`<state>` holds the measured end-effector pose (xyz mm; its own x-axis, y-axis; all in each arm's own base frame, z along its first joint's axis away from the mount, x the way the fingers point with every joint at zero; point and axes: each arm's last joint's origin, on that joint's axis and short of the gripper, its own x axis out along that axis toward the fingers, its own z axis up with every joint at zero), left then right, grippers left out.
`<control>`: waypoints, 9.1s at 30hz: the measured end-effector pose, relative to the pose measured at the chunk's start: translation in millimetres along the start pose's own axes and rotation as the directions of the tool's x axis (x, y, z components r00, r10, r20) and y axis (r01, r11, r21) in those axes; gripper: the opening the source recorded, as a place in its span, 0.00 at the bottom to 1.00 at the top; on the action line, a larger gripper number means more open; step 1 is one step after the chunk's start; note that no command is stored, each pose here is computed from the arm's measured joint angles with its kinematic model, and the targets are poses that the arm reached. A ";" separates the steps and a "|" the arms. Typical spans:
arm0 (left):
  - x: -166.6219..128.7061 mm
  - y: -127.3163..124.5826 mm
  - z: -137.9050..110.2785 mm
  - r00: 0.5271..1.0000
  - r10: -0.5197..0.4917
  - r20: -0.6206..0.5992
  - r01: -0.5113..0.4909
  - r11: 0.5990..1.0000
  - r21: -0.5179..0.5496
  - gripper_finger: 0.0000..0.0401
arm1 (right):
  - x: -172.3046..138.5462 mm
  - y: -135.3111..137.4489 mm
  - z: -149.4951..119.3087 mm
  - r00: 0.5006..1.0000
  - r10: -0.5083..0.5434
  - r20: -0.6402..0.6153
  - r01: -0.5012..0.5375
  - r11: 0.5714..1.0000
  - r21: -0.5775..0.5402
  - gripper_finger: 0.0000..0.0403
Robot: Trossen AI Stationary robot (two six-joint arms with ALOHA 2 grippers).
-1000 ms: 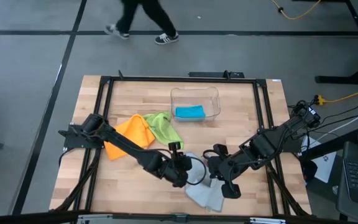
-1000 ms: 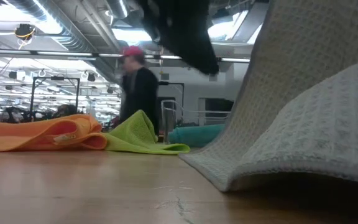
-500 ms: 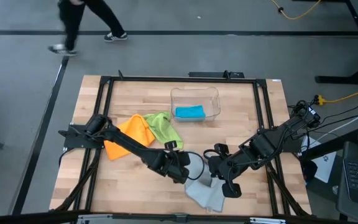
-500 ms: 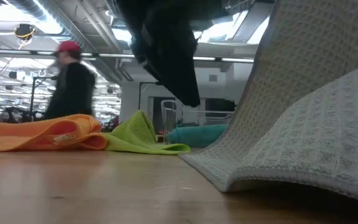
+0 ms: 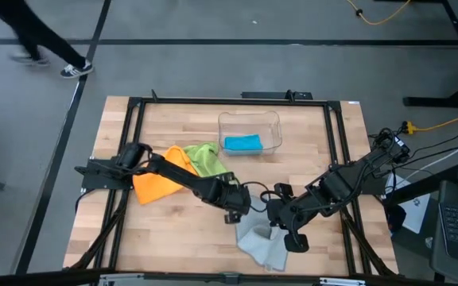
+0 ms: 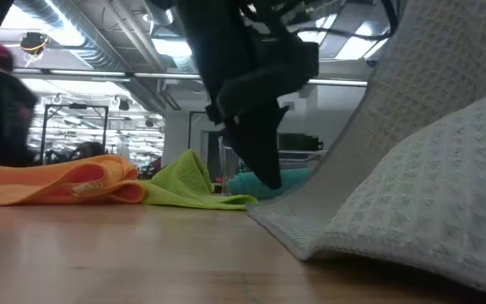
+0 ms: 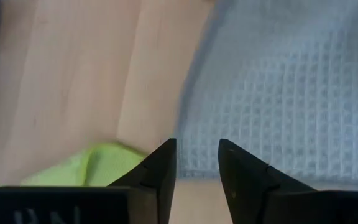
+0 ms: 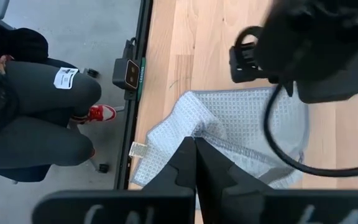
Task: Fold microfiber towels
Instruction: Fold the gray towel
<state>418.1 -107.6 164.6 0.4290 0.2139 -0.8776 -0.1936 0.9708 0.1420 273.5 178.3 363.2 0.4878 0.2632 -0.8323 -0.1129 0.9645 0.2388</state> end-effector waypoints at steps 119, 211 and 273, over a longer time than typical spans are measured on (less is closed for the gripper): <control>-411.5 -39.0 -51.2 0.748 -0.388 0.539 0.409 0.908 0.087 0.00 | -133.7 42.1 25.7 0.946 0.253 0.204 -0.280 0.953 0.114 0.00; -124.7 -103.2 -118.7 0.976 0.017 -0.218 -0.049 0.989 -0.141 0.00 | 149.7 -30.0 -67.7 0.857 -0.389 -0.337 0.422 0.906 0.026 0.00; -108.0 -97.5 -103.0 0.985 0.020 -0.172 -0.050 0.984 -0.172 0.30 | 180.5 -15.8 -62.0 0.948 -0.310 0.075 0.287 0.931 0.228 0.28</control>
<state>299.7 -236.6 198.4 0.2667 0.2116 -0.9403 -0.3637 0.9256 0.1051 309.7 212.0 178.2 0.5623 -0.0516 -0.8253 0.2319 0.9678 0.0974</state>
